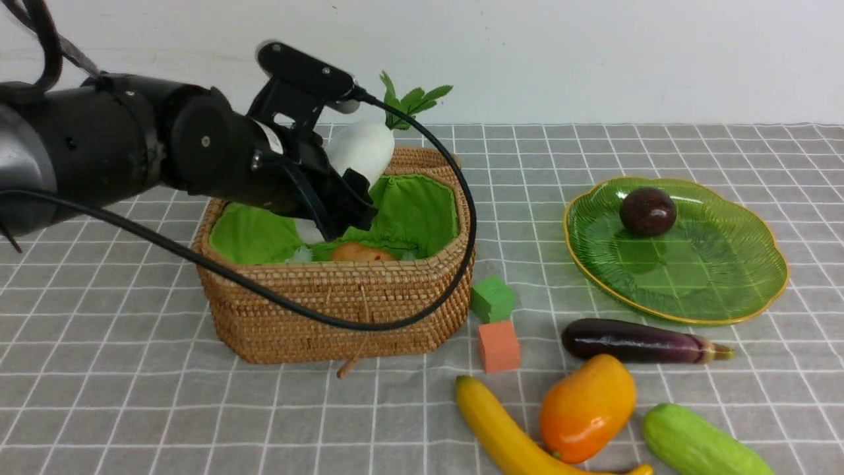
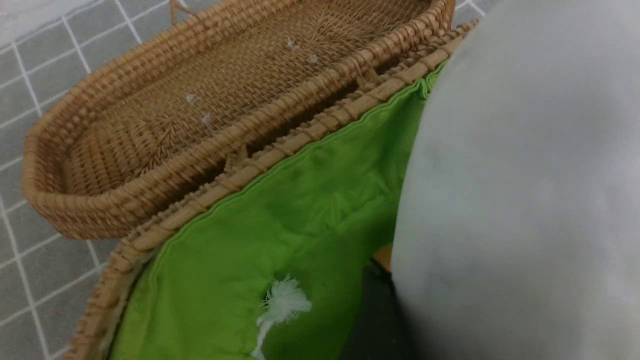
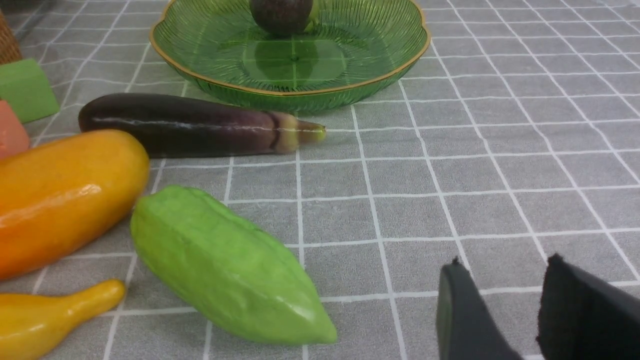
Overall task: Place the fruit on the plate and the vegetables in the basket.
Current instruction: Take a daikon with your left arm and place it on the basket on the left, then take a chayote with your right arm and place it on the basket on the left.
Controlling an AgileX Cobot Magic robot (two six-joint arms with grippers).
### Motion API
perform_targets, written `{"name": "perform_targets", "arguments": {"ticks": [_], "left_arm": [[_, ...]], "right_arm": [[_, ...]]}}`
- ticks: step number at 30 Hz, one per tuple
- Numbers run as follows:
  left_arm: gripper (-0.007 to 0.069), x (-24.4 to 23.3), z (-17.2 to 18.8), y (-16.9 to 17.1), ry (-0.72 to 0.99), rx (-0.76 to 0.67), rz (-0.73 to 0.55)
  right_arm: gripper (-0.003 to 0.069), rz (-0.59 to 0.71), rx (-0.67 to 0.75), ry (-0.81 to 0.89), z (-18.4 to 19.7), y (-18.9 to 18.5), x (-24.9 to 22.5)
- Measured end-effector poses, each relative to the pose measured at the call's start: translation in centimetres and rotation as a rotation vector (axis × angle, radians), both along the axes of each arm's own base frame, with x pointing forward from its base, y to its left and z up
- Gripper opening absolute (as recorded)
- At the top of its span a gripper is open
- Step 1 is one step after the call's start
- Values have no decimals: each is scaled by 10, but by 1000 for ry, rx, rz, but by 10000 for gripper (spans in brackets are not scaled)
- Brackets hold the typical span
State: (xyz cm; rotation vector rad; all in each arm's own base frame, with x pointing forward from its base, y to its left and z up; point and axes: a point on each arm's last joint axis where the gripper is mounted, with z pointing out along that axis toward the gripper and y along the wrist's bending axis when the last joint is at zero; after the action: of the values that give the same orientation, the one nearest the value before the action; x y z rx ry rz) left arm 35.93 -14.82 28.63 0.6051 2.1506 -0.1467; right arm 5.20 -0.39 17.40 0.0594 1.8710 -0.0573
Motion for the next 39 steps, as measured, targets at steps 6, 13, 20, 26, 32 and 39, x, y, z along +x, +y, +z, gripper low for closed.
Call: {"name": "perform_targets", "arguments": {"ticks": [6,13,20,26,32,39], "left_arm": [[556,-5,6,2,22,-10,11],[584,-31,41,12,14,-10,5],[537,-76,90,29,-28,-43,-1],[330,-174,151,65,-43,-103,-24],[78,-262,170,100,-29,-193,30],[-13,-316,135,123,1,-299,117]], "right_arm": [[242,0,0,0,0,0,0],[242,0,0,0,0,0,0],[242,0,0,0,0,0,0],[242,0,0,0,0,0,0],[242,0,0,0,0,0,0],[242,0,0,0,0,0,0]]}}
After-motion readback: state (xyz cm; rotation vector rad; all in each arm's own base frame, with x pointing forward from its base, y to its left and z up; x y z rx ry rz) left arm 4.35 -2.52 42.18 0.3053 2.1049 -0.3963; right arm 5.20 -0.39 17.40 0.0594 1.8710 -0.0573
